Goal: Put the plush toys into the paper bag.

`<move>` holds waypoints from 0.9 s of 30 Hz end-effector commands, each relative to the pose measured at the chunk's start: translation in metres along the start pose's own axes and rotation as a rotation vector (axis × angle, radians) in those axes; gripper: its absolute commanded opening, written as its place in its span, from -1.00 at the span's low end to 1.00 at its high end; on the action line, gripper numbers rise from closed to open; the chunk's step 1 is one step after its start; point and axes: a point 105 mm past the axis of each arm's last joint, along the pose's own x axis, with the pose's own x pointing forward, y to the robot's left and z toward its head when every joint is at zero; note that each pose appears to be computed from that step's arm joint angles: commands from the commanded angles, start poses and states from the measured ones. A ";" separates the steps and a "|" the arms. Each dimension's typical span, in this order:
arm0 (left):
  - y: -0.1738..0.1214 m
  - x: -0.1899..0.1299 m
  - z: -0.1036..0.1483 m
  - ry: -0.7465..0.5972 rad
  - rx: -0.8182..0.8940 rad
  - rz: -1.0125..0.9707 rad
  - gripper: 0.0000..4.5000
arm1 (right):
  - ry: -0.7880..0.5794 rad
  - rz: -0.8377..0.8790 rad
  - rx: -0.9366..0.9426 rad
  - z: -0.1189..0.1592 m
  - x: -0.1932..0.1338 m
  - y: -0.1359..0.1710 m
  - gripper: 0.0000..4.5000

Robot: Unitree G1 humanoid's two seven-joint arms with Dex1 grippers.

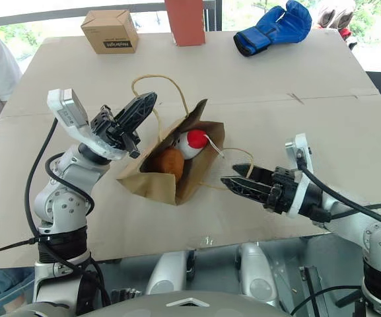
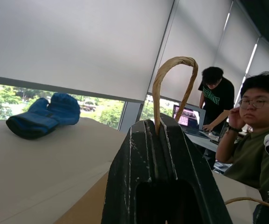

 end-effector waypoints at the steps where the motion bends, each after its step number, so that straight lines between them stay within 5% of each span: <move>1: -0.005 0.005 0.011 -0.039 0.038 -0.034 -1.00 | -0.042 0.050 -0.019 0.007 0.004 0.014 -0.46; 4: -0.006 0.008 0.012 -0.047 0.039 -0.039 -1.00 | -0.134 0.095 -0.044 0.028 0.008 0.020 -0.99; 14: 0.027 0.037 0.033 -0.014 0.136 -0.087 -1.00 | -0.317 0.215 -0.239 0.114 0.026 0.051 -0.99; 18: 0.047 0.053 0.025 0.088 0.179 -0.115 -1.00 | -0.286 0.179 -0.284 0.120 0.033 0.046 -0.99; 24: 0.076 0.071 -0.022 0.309 0.167 -0.101 -1.00 | -0.205 -0.097 -0.347 0.108 0.050 -0.015 -0.99; 27: 0.076 0.060 -0.033 0.377 0.121 -0.153 -1.00 | -0.199 -0.112 -0.400 0.111 0.049 -0.017 -0.61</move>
